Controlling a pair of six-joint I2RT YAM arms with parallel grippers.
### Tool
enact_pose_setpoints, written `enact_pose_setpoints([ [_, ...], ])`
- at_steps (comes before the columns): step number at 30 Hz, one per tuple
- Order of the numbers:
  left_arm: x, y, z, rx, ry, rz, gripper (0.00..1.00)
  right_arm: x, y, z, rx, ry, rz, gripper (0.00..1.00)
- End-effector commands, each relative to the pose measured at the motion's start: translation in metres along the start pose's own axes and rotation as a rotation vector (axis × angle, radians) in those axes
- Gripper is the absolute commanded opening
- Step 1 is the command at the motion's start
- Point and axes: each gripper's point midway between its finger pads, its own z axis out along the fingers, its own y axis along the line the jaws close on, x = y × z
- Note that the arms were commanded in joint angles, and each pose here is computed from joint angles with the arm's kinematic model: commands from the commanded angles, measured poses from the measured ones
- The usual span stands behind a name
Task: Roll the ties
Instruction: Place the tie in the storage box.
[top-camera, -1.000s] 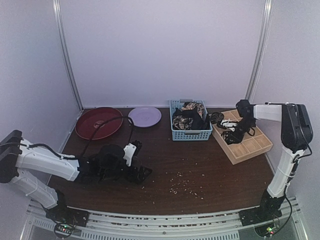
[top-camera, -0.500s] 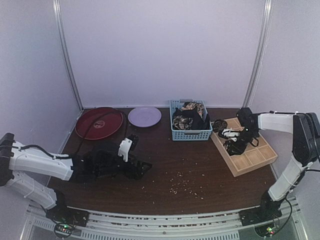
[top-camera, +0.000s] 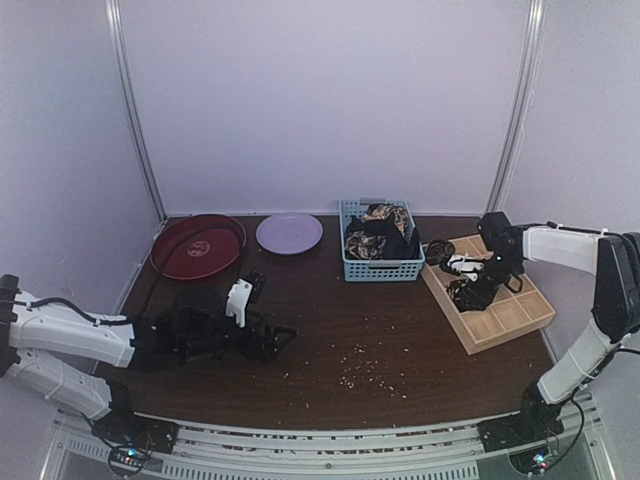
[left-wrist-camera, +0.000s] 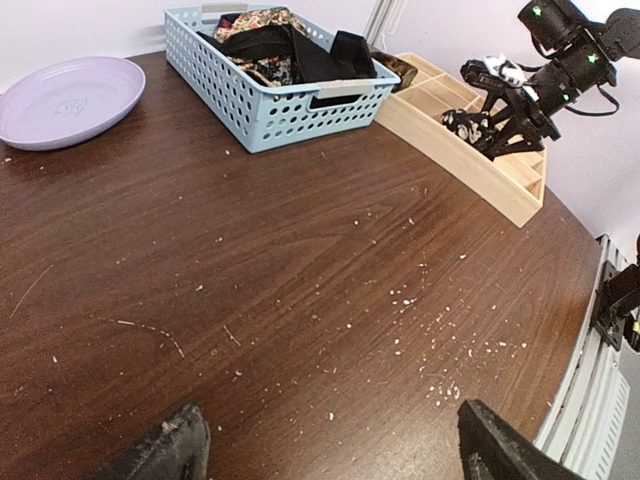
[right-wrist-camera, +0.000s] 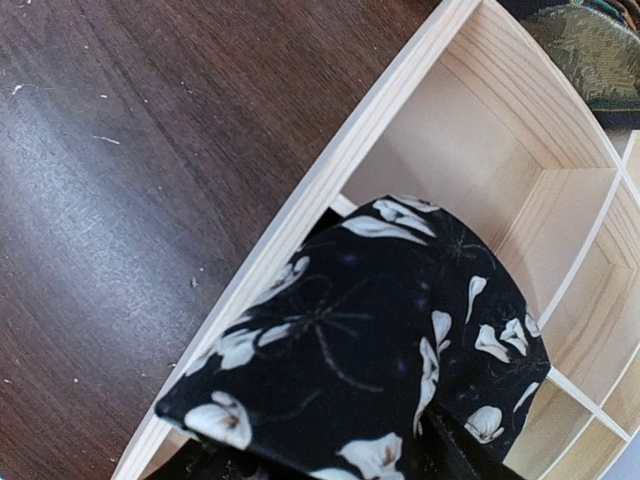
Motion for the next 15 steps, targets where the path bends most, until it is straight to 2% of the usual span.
enact_pose_setpoints([
  [1, -0.011, 0.002, -0.001, -0.009, -0.047, -0.006, 0.87, -0.008, 0.005, -0.02, -0.011, -0.036, -0.01, 0.58],
  [4, -0.011, 0.002, -0.001, -0.012, -0.047, -0.002, 0.88, -0.013, 0.006, -0.027, -0.017, -0.061, -0.004, 0.57],
  [11, -0.01, 0.005, -0.003, -0.021, -0.049, -0.003, 0.88, -0.036, 0.012, -0.048, -0.033, -0.206, -0.029, 0.67],
  [15, -0.007, 0.004, 0.0, -0.015, -0.04, -0.004, 0.88, -0.049, 0.005, -0.054, 0.001, -0.269, -0.035, 0.69],
])
